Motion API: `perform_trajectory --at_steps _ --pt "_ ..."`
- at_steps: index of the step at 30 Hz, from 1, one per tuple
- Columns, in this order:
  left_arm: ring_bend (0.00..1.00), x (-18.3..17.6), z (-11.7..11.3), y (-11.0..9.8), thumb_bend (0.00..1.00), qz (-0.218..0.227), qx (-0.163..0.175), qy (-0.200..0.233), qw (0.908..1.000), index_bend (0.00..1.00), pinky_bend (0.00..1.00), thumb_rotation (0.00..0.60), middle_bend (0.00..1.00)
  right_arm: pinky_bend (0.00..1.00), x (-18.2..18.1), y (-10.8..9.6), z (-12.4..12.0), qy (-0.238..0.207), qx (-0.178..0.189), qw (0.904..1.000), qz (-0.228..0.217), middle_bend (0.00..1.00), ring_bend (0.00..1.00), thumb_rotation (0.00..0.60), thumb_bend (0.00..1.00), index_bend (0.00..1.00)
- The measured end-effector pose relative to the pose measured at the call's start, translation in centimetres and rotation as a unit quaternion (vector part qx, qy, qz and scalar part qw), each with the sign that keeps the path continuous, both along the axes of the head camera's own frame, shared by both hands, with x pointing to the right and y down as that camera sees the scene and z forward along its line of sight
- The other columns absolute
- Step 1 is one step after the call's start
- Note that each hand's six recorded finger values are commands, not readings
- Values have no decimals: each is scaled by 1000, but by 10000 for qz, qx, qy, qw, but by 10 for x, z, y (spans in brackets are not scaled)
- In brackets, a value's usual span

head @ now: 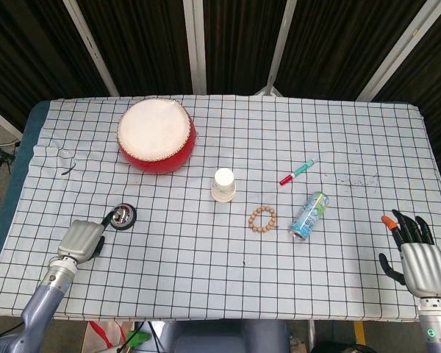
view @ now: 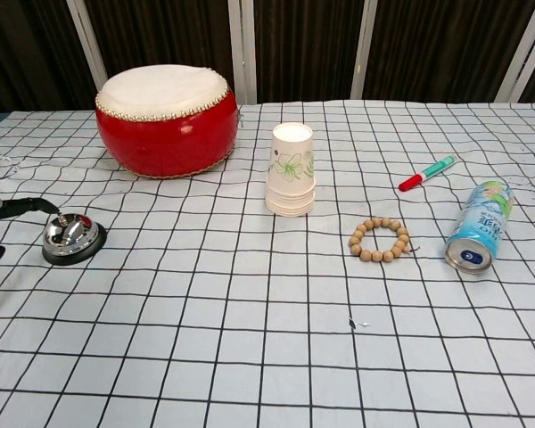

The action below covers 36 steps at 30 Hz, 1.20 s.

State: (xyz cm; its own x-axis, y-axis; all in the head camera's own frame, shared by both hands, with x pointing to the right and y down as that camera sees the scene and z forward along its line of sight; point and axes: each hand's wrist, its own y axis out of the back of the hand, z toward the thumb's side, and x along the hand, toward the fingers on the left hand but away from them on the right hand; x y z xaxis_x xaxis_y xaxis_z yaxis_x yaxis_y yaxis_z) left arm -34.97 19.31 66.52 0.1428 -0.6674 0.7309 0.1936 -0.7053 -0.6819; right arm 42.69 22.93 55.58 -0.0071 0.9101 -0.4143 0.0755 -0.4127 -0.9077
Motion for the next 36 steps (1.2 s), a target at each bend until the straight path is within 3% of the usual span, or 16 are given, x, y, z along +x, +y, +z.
perform_trajectory --at_steps 13,25,36 --pt "640 -8 5 2 867 -69 -88 -121 9999 0 655 600 826 40 -1 0 -1 -32 7 10000 1 83 111 600 403 164" --pt "640 -7 -26 -17 867 -155 433 97 9989 0 655 600 826 39 -1 0 0 -48 -8 10000 -11 83 111 600 404 164" --pt "640 -4 -15 -10 867 -61 173 67 9998 0 655 600 826 40 -2 0 0 -42 -20 10000 -6 83 111 600 404 164"
